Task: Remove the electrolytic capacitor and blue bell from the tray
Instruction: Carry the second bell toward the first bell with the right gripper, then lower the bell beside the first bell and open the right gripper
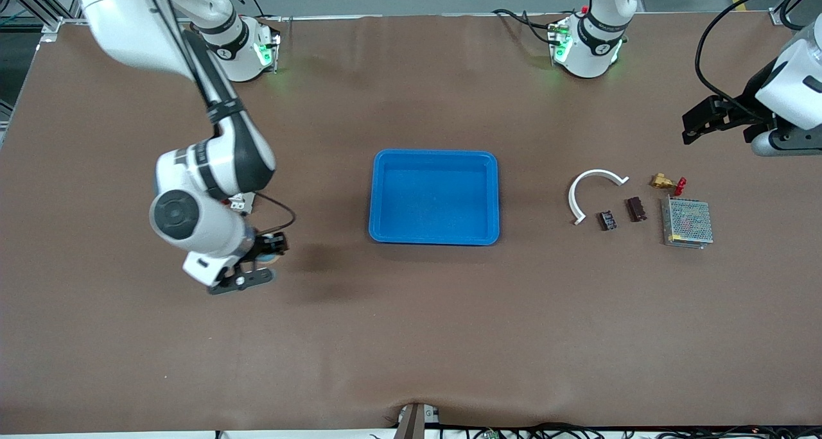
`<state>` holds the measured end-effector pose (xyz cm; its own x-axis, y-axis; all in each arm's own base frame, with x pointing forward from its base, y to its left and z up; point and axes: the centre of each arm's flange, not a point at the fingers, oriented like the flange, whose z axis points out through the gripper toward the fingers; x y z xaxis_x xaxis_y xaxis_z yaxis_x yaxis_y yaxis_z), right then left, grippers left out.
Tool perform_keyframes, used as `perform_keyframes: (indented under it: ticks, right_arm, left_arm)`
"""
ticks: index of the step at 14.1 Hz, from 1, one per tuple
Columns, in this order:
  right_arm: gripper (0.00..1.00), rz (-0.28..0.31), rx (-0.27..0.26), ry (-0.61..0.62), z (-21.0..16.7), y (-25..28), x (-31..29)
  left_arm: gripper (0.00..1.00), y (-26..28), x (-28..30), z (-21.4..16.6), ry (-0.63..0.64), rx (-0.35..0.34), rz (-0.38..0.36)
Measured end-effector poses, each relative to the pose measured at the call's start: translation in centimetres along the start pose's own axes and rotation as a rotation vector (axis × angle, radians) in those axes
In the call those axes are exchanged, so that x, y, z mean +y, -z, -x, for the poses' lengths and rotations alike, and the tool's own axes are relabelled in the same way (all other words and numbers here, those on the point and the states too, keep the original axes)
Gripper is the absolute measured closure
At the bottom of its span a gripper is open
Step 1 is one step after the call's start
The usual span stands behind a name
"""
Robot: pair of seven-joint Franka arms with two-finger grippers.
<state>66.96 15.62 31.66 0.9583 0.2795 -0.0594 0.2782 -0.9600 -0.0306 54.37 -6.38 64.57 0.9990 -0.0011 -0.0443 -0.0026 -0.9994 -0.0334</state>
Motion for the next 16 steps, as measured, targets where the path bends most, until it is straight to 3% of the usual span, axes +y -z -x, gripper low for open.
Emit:
perform_keyframes:
  ticks: [3, 6, 16]
  right_arm:
    - [0.35, -0.004, 0.02, 0.063, 0.2, -1.9, 7.0]
    - [0.35, 0.0, 0.042, 0.111, 0.1, -5.5, 10.0]
    - [0.35, 0.0, 0.059, 0.13, -0.3, -10.4, 10.0]
  left_arm:
    - [0.0, 0.6, 0.1, 0.8, -0.003, -0.005, -0.003]
    - [0.0, 0.6, -0.1, 0.9, 0.002, -0.008, -0.003]
    - [0.0, 0.4, -0.3, 1.5, 0.005, -0.015, -0.007]
